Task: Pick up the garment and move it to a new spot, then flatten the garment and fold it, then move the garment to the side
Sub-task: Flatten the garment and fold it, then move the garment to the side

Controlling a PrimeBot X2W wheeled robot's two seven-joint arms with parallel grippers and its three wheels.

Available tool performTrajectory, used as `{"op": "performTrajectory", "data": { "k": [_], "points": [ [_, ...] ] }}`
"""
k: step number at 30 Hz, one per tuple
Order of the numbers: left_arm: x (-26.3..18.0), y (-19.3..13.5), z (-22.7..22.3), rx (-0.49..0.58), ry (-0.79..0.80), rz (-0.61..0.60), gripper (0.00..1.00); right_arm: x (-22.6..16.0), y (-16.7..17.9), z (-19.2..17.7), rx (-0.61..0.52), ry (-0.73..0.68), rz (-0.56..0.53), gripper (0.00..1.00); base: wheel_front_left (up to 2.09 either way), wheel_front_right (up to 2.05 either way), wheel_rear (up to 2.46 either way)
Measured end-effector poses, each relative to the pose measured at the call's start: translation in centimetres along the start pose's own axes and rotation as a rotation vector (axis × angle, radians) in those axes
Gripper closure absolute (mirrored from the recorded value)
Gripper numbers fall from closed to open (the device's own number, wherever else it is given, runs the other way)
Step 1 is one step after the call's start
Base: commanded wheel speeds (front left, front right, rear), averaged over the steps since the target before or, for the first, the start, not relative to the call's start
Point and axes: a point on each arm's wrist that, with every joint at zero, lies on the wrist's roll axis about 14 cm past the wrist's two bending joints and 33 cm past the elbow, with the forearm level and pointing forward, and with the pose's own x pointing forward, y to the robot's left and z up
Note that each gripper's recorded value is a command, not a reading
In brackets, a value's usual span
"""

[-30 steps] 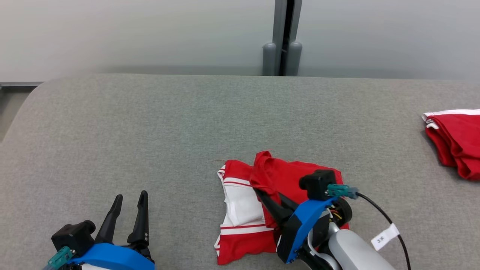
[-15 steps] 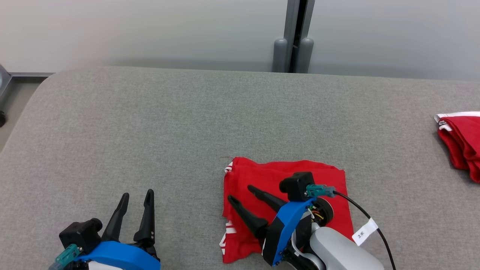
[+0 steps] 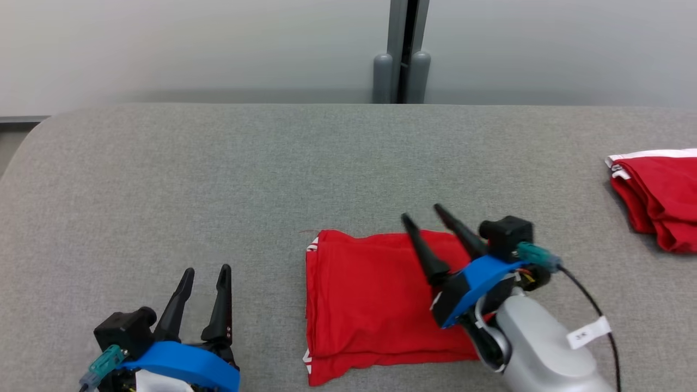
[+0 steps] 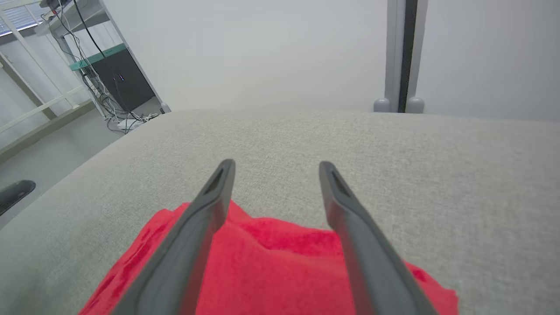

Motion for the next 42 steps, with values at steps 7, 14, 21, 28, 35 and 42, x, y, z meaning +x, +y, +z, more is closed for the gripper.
{"op": "performTrajectory", "data": {
  "k": [7, 14, 21, 28, 35, 42],
  "points": [
    [1.1, -1.8, 1.1, 0.025, -0.037, -0.052, 0.00, -3.8, -6.0, 2.0, -0.064, -0.093, -0.205, 0.00, 0.00, 0.00, 0.00],
    [0.9, -1.8, 1.5, 0.043, -0.055, -0.044, 0.00, -9.1, -9.1, 1.5, -0.092, -0.115, -0.348, 0.00, 0.00, 0.00, 0.00],
    [-0.2, -0.7, 0.7, 0.039, -0.049, 0.001, 0.00, -12.7, -9.7, 1.0, -0.082, -0.134, -0.411, 0.00, 0.00, 0.00, 0.00],
    [-1.4, 0.2, 0.1, 0.053, -0.046, 0.027, 0.00, -14.1, -9.6, 0.6, -0.066, -0.139, -0.429, 0.00, 0.00, 0.00, 0.00],
    [-1.7, 0.5, 0.0, 0.060, -0.052, 0.034, 0.00, -13.9, -9.5, 0.4, -0.085, -0.124, -0.423, 0.00, 0.00, 0.00, 0.00],
    [-1.9, 0.7, -0.3, 0.063, -0.045, 0.034, 0.00, -13.4, -9.1, -0.1, -0.081, -0.106, -0.406, 0.00, 0.00, 0.00, 0.00]
  ]
}}
